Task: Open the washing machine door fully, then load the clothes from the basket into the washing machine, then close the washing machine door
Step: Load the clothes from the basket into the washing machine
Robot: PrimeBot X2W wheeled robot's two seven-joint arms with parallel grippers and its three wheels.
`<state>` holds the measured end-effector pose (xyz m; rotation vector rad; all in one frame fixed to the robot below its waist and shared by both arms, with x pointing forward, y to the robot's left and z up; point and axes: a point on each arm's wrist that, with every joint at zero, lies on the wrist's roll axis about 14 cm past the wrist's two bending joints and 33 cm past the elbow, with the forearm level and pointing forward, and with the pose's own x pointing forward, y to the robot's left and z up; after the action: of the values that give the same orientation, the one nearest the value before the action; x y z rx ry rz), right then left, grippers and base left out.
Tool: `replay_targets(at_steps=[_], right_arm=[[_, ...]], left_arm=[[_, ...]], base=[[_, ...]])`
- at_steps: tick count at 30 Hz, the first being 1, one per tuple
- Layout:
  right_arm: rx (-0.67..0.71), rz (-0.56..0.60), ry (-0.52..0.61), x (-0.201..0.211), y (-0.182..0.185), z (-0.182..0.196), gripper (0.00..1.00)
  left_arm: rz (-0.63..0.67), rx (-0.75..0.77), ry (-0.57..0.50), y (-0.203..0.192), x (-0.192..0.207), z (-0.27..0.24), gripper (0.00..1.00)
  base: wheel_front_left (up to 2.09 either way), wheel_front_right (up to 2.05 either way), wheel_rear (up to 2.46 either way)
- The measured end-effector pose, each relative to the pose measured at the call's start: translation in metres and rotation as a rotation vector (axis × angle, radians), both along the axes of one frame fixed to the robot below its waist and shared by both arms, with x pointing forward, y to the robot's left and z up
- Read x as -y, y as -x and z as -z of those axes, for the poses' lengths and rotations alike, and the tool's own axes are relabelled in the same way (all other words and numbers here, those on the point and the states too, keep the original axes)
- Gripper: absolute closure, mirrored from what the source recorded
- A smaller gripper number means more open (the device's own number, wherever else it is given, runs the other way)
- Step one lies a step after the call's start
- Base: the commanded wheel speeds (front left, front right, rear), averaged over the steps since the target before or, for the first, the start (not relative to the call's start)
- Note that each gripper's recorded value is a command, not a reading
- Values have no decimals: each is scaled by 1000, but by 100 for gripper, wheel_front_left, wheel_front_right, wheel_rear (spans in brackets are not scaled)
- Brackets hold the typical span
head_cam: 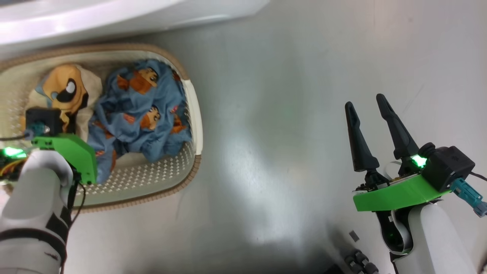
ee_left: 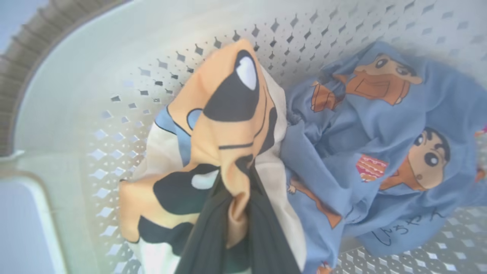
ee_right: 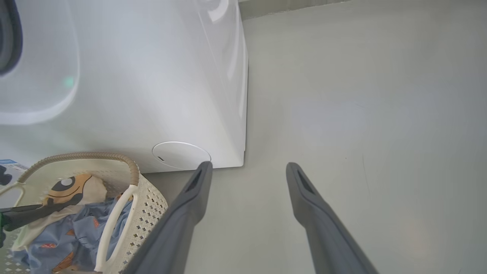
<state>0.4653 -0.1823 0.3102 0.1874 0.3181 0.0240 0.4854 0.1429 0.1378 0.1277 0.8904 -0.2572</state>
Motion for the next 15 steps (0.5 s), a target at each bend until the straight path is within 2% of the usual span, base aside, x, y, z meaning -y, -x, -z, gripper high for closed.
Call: replay_targets(at_steps=[15], right_arm=[[114,-29,-5,-12,-2,-56,0]], left_arm=[[-87,187,85,12,-5,-86,100]], base=[[0,0,0]])
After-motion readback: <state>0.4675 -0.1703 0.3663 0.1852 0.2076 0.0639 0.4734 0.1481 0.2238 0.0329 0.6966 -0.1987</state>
